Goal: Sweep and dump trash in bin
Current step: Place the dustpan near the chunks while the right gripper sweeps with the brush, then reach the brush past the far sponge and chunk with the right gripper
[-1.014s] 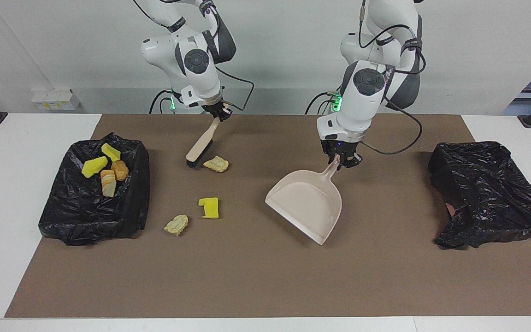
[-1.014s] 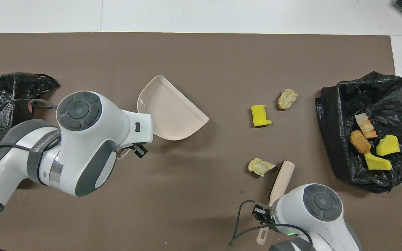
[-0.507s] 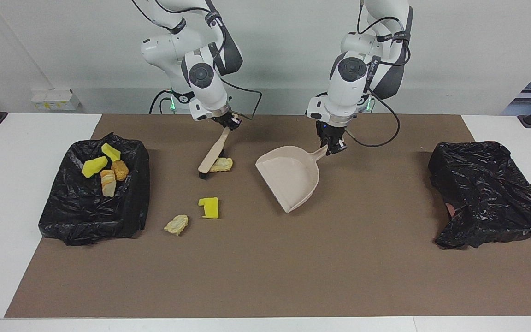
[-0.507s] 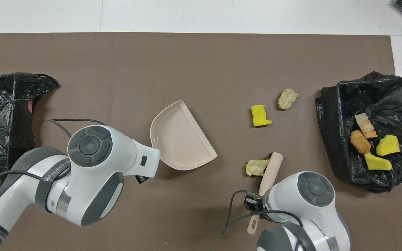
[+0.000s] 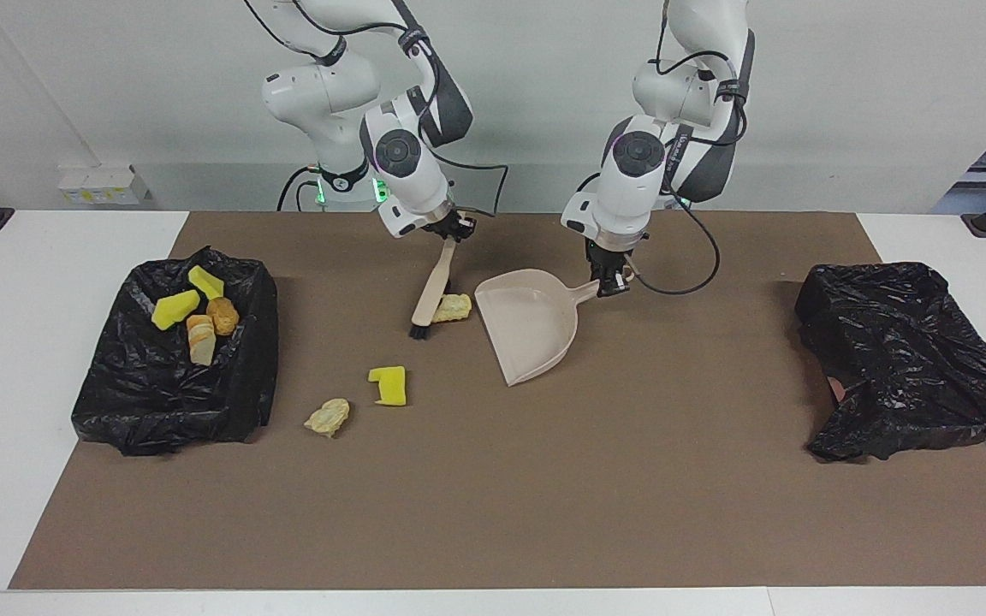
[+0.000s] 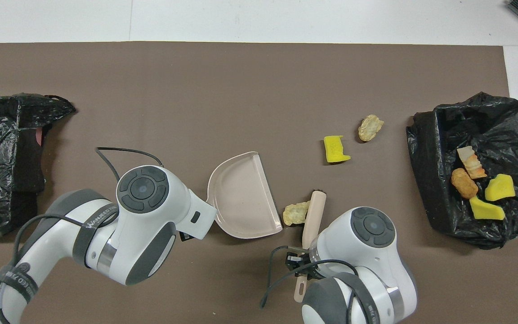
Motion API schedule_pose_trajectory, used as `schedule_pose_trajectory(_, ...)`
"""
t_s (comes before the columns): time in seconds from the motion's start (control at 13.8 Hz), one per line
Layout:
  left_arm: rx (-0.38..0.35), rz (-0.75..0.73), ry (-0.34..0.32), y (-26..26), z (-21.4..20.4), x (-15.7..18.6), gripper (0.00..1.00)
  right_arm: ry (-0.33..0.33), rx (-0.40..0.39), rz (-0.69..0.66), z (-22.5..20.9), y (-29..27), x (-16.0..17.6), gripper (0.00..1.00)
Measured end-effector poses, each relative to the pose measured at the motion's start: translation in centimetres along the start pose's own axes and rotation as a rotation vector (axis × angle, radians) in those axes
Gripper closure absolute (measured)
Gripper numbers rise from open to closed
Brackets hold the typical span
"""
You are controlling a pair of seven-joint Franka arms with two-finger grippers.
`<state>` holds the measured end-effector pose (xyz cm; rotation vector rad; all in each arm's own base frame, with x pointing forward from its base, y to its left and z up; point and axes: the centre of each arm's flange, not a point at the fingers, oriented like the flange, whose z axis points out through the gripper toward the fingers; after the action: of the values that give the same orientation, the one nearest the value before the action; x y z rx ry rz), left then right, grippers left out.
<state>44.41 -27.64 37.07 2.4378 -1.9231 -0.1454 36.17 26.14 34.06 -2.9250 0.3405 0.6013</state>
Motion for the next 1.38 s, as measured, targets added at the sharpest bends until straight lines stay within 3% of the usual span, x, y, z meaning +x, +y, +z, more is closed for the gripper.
schedule_pose_trajectory(0.29,0.015,0.015,-0.003,-0.1,0.1,0.1,0.69,-0.022,-0.002,-0.221,1.3,-3.8,-4.0,0.74)
schedule_pose_trajectory(0.58,0.027,0.025,-0.005,-0.2,0.0,0.2,0.69,-0.004,0.023,-0.271,-1.0,-6.3,-4.8,0.74)
schedule_pose_trajectory(0.8,0.028,0.023,-0.004,-0.3,0.1,0.2,0.69,0.068,-0.012,-0.267,-3.6,-4.4,-1.6,0.74)
schedule_pose_trajectory(1.23,0.033,0.016,0.001,-0.6,0.1,0.2,0.69,0.195,-0.271,-0.217,-8.7,2.7,8.0,0.74)
schedule_pose_trajectory(1.38,0.035,-0.02,0.004,-0.7,0.0,0.3,0.69,0.197,-0.336,-0.222,-10.1,5.1,10.7,0.74)
